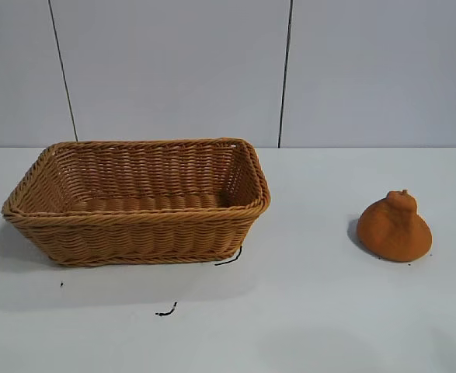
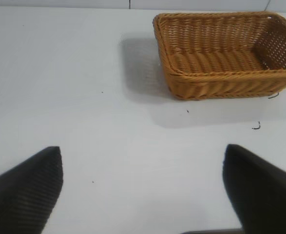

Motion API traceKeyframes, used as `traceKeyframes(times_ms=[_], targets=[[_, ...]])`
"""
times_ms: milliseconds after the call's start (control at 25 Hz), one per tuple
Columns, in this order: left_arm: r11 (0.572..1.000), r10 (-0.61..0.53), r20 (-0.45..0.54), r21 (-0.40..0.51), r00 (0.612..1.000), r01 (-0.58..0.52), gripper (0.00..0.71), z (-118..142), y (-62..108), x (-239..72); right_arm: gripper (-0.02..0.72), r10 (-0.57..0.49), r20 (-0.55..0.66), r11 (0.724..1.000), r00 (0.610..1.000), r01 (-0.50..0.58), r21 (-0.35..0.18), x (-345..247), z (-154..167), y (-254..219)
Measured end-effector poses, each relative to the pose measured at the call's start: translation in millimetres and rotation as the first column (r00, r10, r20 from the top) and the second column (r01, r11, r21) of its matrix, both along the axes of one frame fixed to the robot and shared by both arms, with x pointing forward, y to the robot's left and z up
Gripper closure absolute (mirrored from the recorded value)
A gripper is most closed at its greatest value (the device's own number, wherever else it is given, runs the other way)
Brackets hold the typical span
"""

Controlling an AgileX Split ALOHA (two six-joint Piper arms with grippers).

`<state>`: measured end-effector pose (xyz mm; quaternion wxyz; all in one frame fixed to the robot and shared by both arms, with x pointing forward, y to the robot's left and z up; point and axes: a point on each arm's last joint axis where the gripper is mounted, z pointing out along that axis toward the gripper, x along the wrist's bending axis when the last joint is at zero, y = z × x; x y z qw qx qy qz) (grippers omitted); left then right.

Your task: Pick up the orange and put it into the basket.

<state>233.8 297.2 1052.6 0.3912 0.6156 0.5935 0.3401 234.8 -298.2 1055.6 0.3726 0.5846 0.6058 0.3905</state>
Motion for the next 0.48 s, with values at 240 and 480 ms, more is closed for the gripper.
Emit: traceKeyframes(times_ms=[240,480], targets=[[1.0,0.0,0.0,0.0,1.0,0.0,0.071,0.0,0.0,0.0,0.008,0.0,0.0,1.0,1.0,0.0,0.0,0.0,0.0,0.0],[1.0,0.0,0.0,0.0,1.0,0.0,0.071,0.0,0.0,0.0,0.008,-0.012,-0.151,1.0,0.988,0.014,0.017,27.7,15.4,1.0]])
